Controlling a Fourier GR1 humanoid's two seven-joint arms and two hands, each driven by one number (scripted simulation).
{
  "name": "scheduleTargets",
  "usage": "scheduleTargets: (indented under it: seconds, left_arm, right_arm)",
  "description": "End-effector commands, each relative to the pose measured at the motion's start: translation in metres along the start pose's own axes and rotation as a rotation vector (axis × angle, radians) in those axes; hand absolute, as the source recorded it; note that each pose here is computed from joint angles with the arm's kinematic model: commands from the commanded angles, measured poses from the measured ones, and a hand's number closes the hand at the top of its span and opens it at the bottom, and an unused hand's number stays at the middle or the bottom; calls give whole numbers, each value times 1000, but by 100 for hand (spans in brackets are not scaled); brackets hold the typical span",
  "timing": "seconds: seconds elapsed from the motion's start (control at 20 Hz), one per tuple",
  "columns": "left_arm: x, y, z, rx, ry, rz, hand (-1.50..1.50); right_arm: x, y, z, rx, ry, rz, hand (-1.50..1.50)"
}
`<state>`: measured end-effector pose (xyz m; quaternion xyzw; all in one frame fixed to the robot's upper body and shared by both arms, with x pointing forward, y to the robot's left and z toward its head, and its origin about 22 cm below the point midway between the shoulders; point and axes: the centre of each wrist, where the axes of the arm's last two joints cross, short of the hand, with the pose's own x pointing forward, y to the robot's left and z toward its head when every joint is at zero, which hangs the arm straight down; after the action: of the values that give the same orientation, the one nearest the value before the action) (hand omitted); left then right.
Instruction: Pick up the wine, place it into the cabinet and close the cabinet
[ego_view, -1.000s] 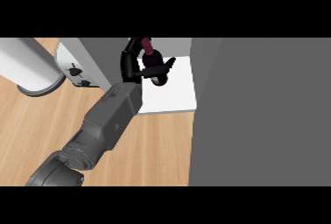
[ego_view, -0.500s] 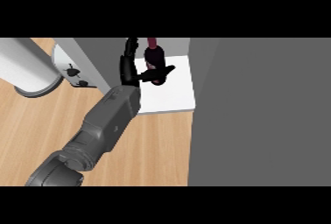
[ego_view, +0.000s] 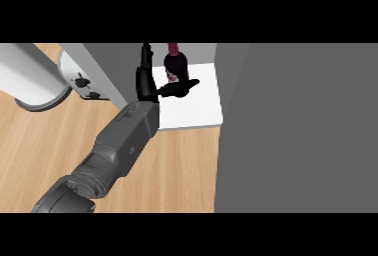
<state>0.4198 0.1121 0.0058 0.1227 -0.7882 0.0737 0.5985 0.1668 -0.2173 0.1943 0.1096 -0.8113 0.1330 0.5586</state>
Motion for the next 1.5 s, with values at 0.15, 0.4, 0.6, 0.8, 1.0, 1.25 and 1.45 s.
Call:
scheduleTargets:
  seconds: [0.15,0.4,0.6,0.8,1.0,1.25,1.45]
  left_arm:
    - [-15,14,8,2,0,29,-150]
    - [-23,16,17,-42,-25,53,-150]
    - [-16,10,12,-91,-22,51,-150]
    - [-15,10,11,-114,-12,82,-150]
    - [-13,9,9,-115,-11,136,-150]
    - [-15,11,11,-113,-3,217,-150]
    - [-28,18,24,-102,15,230,-150]
  right_arm:
    - [13,3,14,21,-22,-22,-150]
    - [7,6,9,13,-18,-43,-150]
    - [9,2,6,27,-26,-40,-150]
    - [15,12,7,26,-19,-38,-150]
    - [11,2,1,18,-12,-24,-150]
    - [20,6,23,17,-17,-25,-150]
    - [17,17,4,41,-18,-43,-150]
